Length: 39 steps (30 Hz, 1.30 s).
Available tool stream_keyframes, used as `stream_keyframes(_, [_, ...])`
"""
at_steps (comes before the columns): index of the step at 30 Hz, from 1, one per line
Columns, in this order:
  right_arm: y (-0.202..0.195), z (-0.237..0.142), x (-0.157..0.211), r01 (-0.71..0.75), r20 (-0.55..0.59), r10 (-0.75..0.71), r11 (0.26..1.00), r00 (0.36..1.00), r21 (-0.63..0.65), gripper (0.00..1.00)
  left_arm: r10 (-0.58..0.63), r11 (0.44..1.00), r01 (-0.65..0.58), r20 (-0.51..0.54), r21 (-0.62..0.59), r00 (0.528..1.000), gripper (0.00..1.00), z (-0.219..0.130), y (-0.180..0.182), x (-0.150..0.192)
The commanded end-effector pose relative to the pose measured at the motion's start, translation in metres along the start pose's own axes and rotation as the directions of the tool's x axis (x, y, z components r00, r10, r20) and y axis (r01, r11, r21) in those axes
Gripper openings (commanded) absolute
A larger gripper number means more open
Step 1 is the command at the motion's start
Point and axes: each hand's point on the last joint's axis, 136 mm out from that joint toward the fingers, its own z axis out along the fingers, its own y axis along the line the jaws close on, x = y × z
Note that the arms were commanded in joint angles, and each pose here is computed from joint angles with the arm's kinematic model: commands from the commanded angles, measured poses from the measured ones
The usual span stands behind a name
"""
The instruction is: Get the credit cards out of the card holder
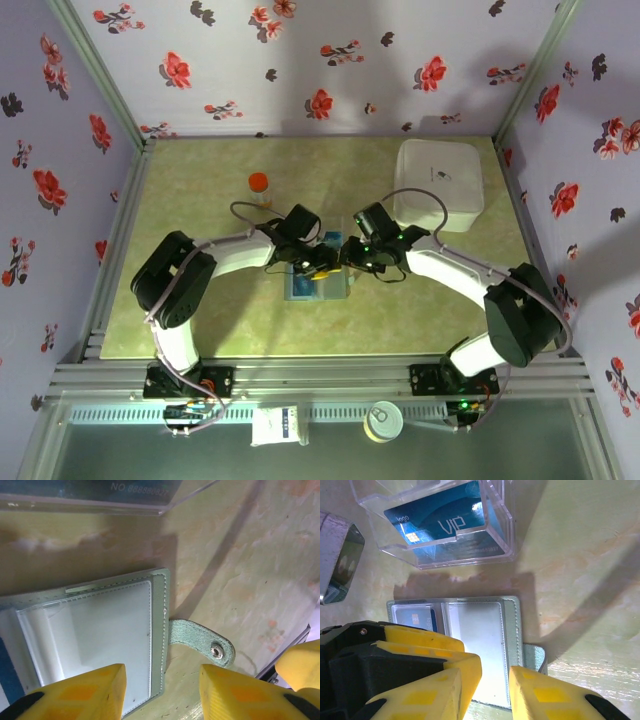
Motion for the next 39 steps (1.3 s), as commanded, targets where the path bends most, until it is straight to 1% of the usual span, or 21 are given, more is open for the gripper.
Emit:
stream_keyframes(1, [-0.005,-0.002,0.002,0.0,0.001,0.0,1.0,1.0,0.006,0.31,0.021,1.0,-0.021,-0.006,0.004,1.0,0.42,-0.002,-0.006,0.0])
stream_keyframes(7, [0.003,0.006,0.004,-0.017,-0.02,0.017,0.999,1.0,-0.036,0.3,0.021,1.0,-0.021,0.044,-0.012,0.999,0.38,-0.019,0.002,-0.005])
stream_keyframes(13, [0.015,0.018,0.009,-0.014,-0.05,0.011,0.998,0.999,-0.06,0.29,-0.005,1.0,0.007,0.109,-0.021,0.994,0.32,-0.043,0.018,-0.012])
stream_keyframes(18, [0.028,0.031,0.016,0.006,-0.082,-0.012,0.997,0.997,-0.075,0.28,-0.035,0.998,0.042,0.152,-0.045,0.988,0.28,-0.063,0.04,-0.014])
stream_keyframes(23, [0.039,0.048,0.027,0.015,-0.123,-0.027,0.995,0.992,-0.096,0.27,-0.067,0.992,0.083,0.16,-0.099,0.985,0.25,-0.074,0.069,-0.008])
stream_keyframes(30, [0.055,0.066,0.037,0.019,-0.161,-0.044,0.988,0.986,-0.151,0.25,-0.103,0.983,0.125,0.159,-0.134,0.982,0.18,-0.077,0.093,-0.002])
stream_keyframes(35, [0.06,0.073,0.041,0.027,-0.181,-0.057,0.986,0.982,-0.164,0.23,-0.11,0.984,0.128,0.141,-0.122,0.984,0.13,-0.07,0.095,-0.001])
stream_keyframes(39, [0.062,0.075,0.041,0.03,-0.184,-0.061,0.985,0.981,-0.167,0.23,-0.116,0.984,0.131,0.121,-0.119,0.986,0.1,-0.065,0.096,0.001])
